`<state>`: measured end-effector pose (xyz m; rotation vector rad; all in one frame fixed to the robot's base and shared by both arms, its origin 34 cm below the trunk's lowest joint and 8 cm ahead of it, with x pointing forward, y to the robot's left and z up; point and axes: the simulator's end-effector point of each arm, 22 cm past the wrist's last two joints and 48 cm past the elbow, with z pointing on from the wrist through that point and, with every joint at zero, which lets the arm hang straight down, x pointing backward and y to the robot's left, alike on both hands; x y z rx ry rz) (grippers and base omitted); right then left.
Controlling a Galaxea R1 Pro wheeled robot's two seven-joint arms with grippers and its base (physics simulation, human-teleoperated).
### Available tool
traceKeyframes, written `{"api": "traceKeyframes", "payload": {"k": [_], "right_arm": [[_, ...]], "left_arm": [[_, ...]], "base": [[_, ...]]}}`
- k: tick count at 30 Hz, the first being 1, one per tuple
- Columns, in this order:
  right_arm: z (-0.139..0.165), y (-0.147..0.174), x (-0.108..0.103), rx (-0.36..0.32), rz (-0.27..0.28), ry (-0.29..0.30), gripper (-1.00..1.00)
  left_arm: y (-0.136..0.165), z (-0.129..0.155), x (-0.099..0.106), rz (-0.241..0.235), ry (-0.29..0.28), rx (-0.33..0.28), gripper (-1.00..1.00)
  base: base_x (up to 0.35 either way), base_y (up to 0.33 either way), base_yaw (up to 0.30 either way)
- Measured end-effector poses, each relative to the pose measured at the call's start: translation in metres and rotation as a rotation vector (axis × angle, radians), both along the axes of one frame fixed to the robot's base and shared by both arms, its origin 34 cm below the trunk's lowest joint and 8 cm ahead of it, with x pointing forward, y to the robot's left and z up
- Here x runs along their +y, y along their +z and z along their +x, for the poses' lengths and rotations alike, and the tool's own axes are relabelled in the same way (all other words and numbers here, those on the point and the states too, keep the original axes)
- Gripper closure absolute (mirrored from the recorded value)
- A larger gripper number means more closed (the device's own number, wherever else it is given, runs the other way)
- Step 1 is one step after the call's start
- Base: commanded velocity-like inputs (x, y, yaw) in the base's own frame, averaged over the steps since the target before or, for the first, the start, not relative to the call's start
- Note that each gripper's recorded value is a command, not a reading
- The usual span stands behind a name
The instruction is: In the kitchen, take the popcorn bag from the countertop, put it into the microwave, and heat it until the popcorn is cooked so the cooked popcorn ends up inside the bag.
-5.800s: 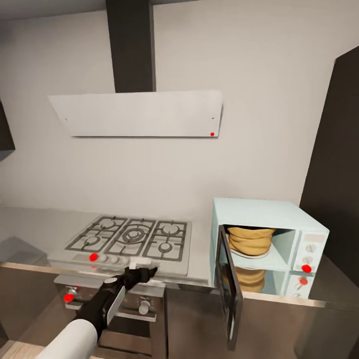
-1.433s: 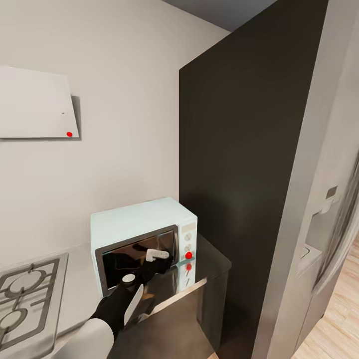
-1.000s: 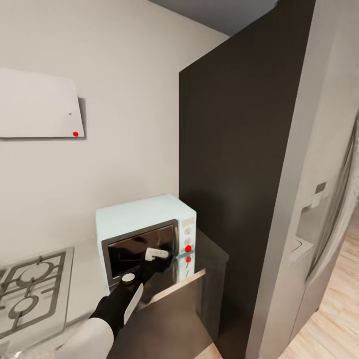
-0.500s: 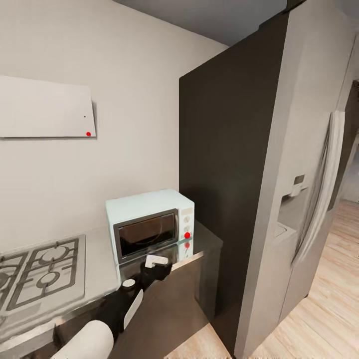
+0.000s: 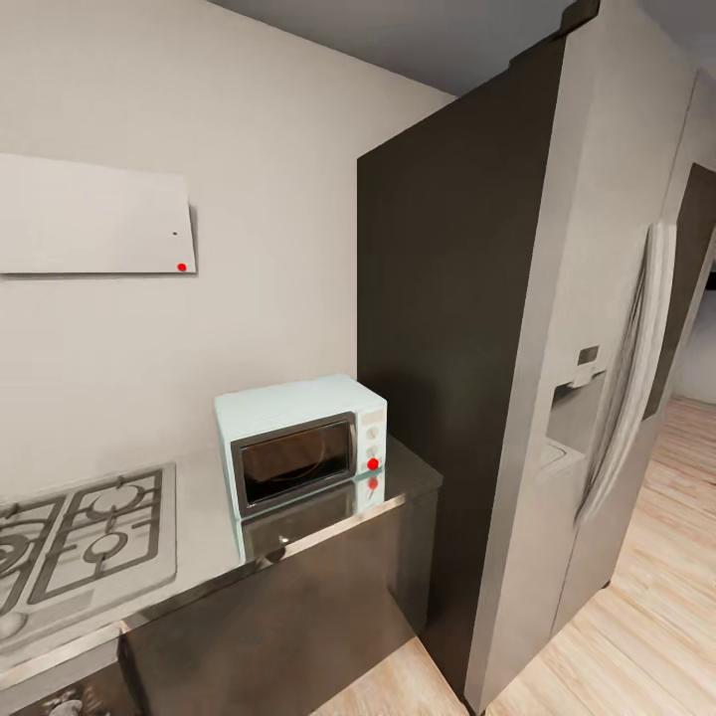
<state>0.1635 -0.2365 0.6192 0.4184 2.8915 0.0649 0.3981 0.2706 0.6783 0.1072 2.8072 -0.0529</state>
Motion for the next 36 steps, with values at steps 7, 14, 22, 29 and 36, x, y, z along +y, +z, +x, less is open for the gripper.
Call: {"api": "traceKeyframes", "payload": {"k": [7, 14, 22, 29, 36], "right_arm": [[-0.001, 0.0, -0.001, 0.004, -0.004, 0.003, -1.0], [0.0, 0.0, -0.001, 0.003, -0.006, -0.002, -1.0], [-0.013, 0.001, -0.041, 0.056, -0.178, -0.054, -1.0], [-0.015, 0.001, -0.046, 0.065, -0.203, -0.058, -1.0], [-0.009, 0.0, -0.028, 0.04, -0.119, -0.04, -1.0]], "left_arm": [[-0.056, -0.279, 0.068, 0.091, 0.035, 0.443, -1.0], [-0.054, -0.283, 0.092, 0.12, 0.041, 0.438, -1.0], [-0.054, -0.284, 0.093, 0.12, 0.041, 0.44, -1.0], [-0.054, -0.284, 0.092, 0.12, 0.039, 0.439, -1.0], [-0.054, -0.284, 0.088, 0.115, 0.038, 0.439, -1.0]], "base": [[0.0, 0.0, 0.0], [0.0, 0.0, 0.034], [0.0, 0.0, 0.268], [0.0, 0.0, 0.278], [0.0, 0.0, 0.279]]}}
